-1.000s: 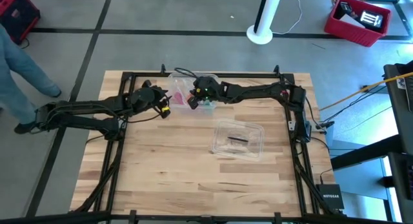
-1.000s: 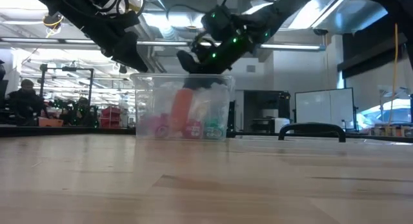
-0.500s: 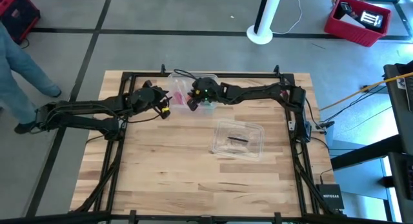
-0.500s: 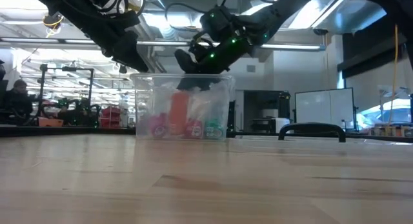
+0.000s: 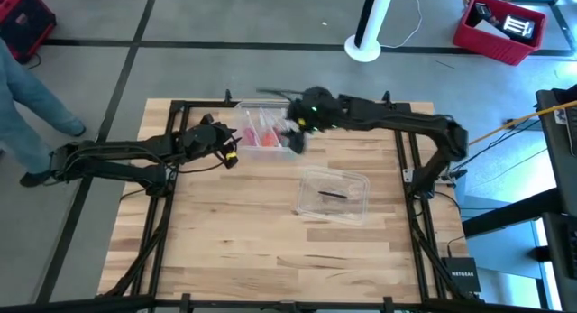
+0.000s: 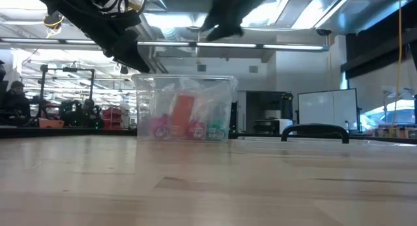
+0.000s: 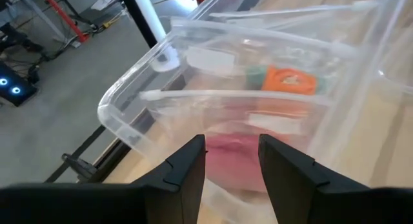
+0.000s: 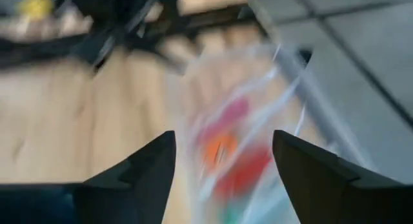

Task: Roll bandage
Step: Close the transparent bin

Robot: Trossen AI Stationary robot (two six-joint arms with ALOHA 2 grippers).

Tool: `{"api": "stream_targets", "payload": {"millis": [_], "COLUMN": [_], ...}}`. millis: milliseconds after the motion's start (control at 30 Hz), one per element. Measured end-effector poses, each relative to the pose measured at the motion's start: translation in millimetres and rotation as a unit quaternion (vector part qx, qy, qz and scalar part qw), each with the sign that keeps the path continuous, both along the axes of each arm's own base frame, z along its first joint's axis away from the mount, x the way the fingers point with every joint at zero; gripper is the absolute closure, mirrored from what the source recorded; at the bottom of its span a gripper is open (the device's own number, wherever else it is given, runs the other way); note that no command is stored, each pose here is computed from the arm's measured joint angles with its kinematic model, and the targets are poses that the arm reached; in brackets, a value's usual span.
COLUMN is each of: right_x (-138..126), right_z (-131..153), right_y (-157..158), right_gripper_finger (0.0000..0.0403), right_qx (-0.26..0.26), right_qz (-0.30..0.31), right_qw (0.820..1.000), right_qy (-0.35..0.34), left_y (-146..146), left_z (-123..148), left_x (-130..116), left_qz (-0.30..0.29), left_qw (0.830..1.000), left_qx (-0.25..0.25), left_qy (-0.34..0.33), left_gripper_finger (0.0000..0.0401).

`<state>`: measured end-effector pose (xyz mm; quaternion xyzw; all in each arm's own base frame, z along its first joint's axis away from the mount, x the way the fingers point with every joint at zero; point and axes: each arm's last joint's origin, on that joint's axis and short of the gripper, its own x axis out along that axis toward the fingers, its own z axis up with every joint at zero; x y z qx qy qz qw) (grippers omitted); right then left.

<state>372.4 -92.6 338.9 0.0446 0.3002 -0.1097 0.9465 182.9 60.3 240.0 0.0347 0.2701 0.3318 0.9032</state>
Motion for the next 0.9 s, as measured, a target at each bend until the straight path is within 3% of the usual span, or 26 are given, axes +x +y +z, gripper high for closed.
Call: {"api": "stream_targets", "payload": {"millis": [100,267,500,600,767,900], "right_x": [-23.5,-44.3,-63.3,-76.7,-90.9,-94.1], "right_z": [2.2,-21.0,-102.0,-132.8,-170.8,-188.2], "right_y": [21.1,67.0,112.2,119.8,122.8,120.6], "right_gripper_finger": [0.0142,0.015,0.017,0.0182,0.0198,0.0208], "right_qx": [0.024,0.05,0.069,0.077,0.098,0.078], "right_qz": [0.018,0.065,0.071,0.054,0.04,0.028], "right_qw": [0.996,0.967,0.932,0.918,0.918,0.932], "right_qy": [0.085,0.243,0.349,0.385,0.383,0.352], "left_y": [-2.3,-4.3,-4.3,-4.2,-4.2,-4.2], "left_z": [0.1,1.1,1.8,1.6,1.7,1.7], "left_x": [0.8,2.0,2.4,2.3,2.3,2.4], "left_qz": [-0.007,-0.017,-0.017,-0.018,-0.019,-0.019], "left_qw": [1.0,1.0,1.0,1.0,1.0,1.0], "left_qx": [0.001,0.008,0.009,0.011,0.011,0.011], "left_qy": [0.0,0.0,-0.003,-0.001,-0.001,-0.001], "left_gripper_finger": [0.0265,0.0264,0.0265,0.0265,0.0265,0.0265]}}
